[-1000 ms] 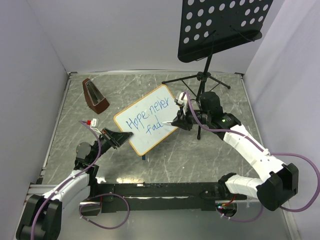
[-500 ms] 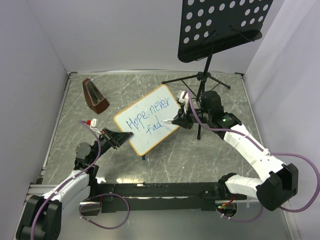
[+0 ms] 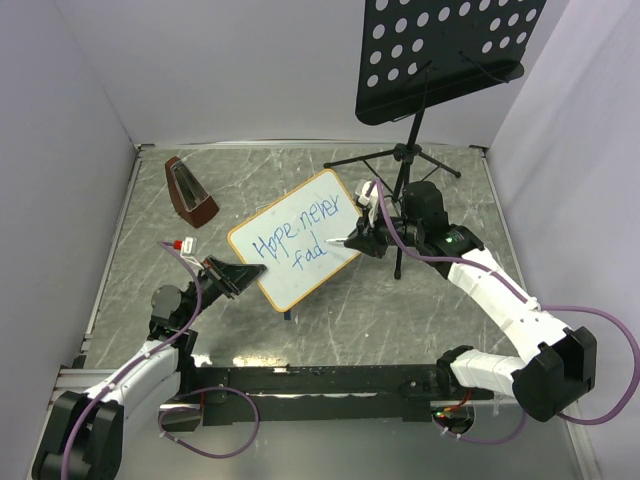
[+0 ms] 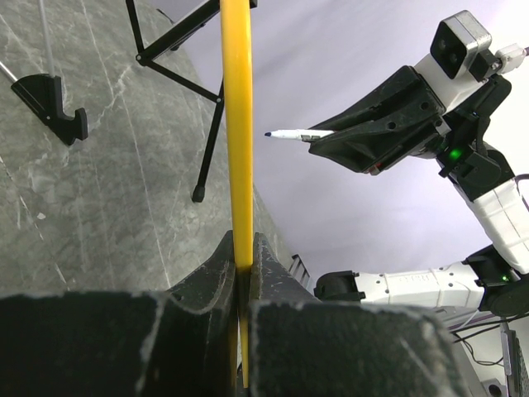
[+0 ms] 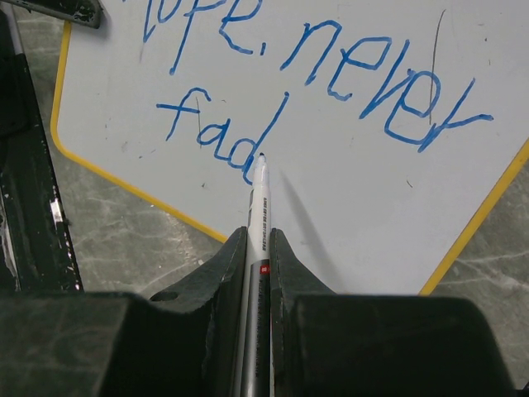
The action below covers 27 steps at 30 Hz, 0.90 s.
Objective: Write a sentence on the whiteboard
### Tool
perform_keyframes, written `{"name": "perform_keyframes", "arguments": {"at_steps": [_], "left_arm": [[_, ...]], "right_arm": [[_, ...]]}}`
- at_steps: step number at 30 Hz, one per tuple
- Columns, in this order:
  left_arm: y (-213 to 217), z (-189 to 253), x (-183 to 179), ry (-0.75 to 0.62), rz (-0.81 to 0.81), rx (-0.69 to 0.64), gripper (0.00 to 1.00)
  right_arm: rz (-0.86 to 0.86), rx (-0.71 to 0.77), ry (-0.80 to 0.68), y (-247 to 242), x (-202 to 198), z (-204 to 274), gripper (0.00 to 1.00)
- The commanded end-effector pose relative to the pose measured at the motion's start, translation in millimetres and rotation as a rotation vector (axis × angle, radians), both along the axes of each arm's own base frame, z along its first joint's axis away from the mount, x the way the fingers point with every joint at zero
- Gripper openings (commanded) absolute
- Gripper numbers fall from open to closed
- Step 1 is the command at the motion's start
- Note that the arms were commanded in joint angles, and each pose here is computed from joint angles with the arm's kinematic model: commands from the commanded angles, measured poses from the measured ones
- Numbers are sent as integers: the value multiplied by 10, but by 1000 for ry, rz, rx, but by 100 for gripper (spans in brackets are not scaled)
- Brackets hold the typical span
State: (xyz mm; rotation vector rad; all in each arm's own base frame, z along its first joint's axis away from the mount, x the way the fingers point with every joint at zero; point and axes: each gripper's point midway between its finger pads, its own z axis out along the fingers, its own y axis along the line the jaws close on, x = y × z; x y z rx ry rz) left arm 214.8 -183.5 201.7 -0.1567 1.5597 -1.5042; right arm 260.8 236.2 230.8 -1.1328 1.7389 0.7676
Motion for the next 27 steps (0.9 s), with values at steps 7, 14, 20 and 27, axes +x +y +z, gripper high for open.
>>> {"name": "perform_keyframes", "arguments": {"at_steps": [7,14,20,27], "left_arm": [[34,120,-138,-110,-4,-34,1],[31,125,-144,-113,-7,-34,1],[30,124,-146,-114,-8,-33,1],[15,141,-137,-114,-18,-35,1]], "right_arm": [[14,39,-54,37,70,186,0],[13,37,-58,28,79,186,0],[16,31,-55,31,97,169,0],[15,19,-32,52,147,108,0]]}}
